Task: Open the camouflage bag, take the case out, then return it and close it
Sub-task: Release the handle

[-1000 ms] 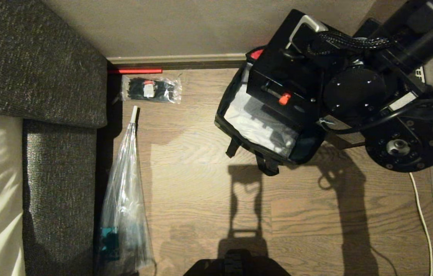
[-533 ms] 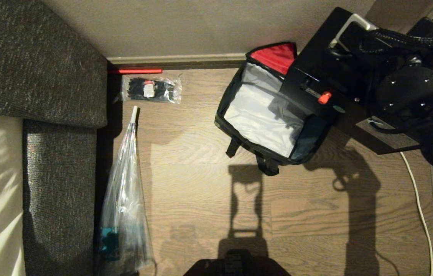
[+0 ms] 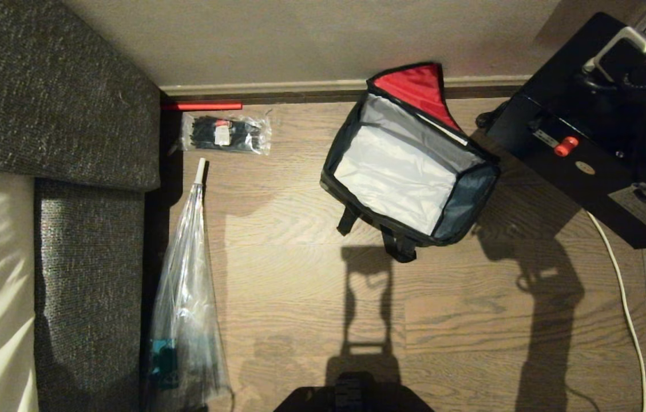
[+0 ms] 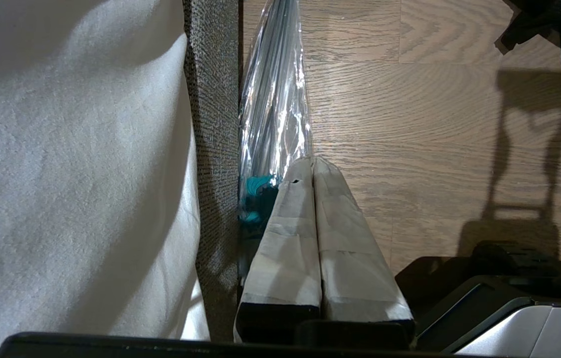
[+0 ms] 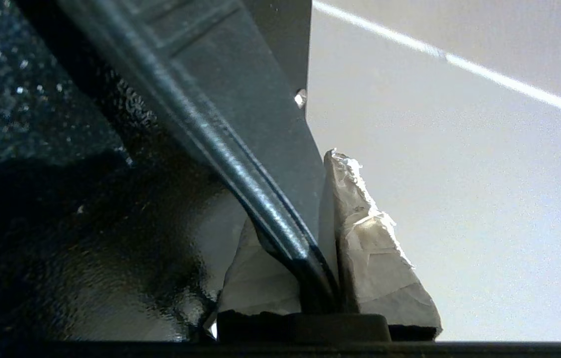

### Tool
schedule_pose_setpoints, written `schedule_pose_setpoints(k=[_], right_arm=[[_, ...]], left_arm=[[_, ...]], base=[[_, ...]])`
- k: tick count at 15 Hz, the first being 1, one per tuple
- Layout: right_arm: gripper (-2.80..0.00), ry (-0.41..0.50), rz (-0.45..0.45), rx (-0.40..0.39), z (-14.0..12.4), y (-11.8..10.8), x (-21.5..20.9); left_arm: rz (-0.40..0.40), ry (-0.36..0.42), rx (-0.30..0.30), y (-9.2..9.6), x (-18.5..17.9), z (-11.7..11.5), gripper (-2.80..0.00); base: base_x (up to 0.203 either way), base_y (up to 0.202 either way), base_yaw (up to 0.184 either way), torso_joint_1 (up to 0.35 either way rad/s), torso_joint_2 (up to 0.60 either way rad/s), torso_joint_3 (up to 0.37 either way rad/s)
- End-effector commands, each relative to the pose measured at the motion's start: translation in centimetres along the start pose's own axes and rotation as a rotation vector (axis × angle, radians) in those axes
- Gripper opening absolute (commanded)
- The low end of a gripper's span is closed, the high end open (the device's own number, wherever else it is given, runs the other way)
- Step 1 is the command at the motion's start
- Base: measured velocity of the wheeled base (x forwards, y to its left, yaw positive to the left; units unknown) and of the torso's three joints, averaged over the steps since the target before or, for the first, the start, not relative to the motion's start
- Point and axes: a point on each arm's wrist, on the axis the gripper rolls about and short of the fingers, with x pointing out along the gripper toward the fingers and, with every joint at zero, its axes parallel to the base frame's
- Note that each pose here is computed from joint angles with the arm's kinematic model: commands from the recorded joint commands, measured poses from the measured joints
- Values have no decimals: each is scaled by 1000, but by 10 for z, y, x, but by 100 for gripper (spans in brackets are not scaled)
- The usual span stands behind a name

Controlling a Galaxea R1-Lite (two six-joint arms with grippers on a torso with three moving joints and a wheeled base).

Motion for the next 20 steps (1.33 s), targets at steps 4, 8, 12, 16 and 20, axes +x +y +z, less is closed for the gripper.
schedule_pose_setpoints(k=[4,8,12,16,20], right_arm=[[-280,111,-50,-27,-17,12,27],[-280,154,-44,-50,-15,47,49],[-280,180,-57,-53,-1,78,76],[-280,179,-45,-58,14,112,93],[-280,137,-9,-59,33,127,84]], left_arm=[[0,0,0,0,0,0,-280],[0,0,1,0,0,0,-280],[0,0,0,0,0,0,-280],[0,0,0,0,0,0,-280],[0,0,0,0,0,0,-280]], base=[[0,0,0,0,0,0],[0,0,0,0,0,0],[0,0,0,0,0,0],[0,0,0,0,0,0],[0,0,0,0,0,0]])
